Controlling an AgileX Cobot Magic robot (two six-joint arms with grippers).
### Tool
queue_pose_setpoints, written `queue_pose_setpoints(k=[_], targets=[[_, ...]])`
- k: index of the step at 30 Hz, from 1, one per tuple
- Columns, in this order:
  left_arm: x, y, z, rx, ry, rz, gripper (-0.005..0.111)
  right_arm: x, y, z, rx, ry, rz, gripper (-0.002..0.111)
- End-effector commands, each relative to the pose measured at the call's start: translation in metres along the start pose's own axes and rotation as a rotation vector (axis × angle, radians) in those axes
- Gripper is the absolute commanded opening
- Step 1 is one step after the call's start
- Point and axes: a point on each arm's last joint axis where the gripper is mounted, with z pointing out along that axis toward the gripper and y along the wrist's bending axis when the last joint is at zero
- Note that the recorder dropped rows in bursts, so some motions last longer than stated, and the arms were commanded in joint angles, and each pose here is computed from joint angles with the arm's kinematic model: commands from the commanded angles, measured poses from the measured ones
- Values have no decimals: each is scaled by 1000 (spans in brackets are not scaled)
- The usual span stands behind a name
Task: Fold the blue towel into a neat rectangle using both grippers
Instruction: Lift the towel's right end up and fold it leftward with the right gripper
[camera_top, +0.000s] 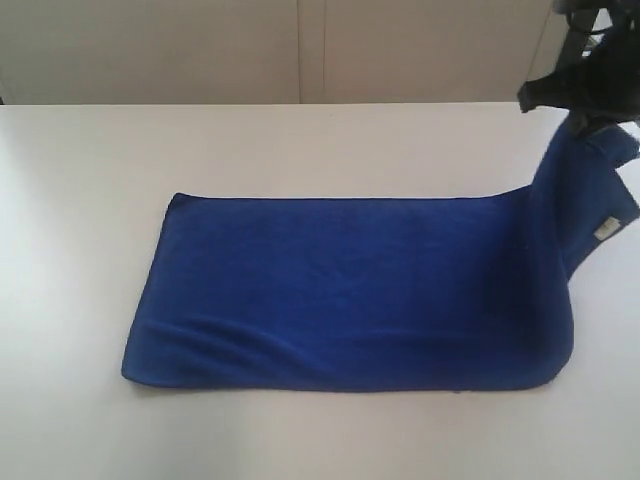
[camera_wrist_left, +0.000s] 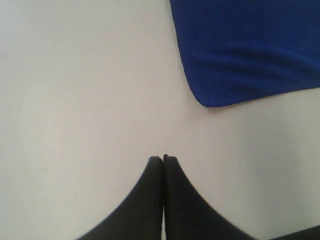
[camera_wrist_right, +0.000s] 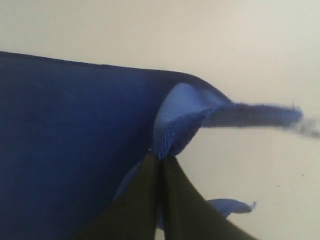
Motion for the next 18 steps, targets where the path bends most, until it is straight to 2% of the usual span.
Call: queue_pose_setpoints(k=[1, 9, 13, 18], targets=[[3, -1, -1, 11, 5, -8, 0, -14, 34, -24, -49, -53, -84, 0], [3, -1, -1, 11, 5, -8, 0, -38, 111, -70, -180, -178, -246, 0], [3, -1, -1, 11, 5, -8, 0, -44, 147, -78, -237, -213, -326, 0], [3, -1, -1, 11, 5, -8, 0, -51, 206, -75, -372, -219, -427, 0]])
